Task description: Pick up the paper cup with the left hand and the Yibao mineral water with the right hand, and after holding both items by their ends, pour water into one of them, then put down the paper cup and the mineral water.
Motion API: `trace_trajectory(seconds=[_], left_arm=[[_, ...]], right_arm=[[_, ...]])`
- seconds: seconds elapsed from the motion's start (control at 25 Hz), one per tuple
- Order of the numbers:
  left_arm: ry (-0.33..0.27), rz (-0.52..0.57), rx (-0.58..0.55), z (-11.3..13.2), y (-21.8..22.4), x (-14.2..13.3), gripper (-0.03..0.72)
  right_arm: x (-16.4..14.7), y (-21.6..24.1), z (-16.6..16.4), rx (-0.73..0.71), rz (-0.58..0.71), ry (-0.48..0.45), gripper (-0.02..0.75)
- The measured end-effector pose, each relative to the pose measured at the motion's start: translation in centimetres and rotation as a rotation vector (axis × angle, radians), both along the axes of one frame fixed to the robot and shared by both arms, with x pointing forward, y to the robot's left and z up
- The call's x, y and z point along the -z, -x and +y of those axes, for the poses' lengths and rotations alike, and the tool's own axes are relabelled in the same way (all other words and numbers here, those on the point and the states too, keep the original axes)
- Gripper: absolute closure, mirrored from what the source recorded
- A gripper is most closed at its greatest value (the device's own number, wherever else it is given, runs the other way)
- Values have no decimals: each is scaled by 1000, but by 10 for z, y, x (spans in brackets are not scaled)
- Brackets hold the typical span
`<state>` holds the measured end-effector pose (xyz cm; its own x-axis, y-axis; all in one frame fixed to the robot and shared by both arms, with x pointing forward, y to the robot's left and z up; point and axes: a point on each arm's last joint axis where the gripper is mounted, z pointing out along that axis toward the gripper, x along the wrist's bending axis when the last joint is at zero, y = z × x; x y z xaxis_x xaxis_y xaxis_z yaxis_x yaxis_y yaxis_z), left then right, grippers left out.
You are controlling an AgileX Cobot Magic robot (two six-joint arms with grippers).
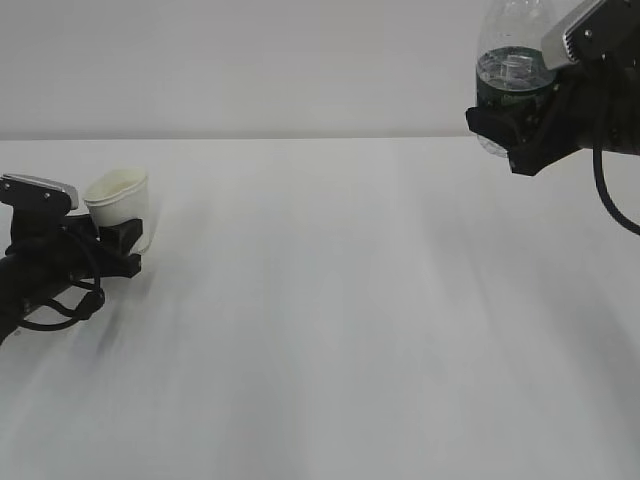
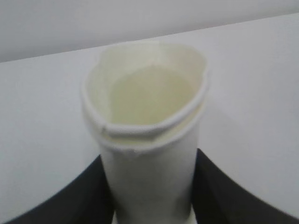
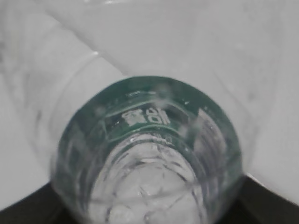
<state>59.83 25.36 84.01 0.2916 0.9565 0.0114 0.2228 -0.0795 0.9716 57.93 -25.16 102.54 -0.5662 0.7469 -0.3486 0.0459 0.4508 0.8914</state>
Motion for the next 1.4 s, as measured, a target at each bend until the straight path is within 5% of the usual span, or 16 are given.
trace_trajectory(seconds=[0.88,1.4], left_arm=[[6,-11,0,0,-1,3,197],[10,-6,-3,0,0,6,216]], right_arm=[[0,0,0,2,3,-2,276],[1,0,-1,15,12,6,276]])
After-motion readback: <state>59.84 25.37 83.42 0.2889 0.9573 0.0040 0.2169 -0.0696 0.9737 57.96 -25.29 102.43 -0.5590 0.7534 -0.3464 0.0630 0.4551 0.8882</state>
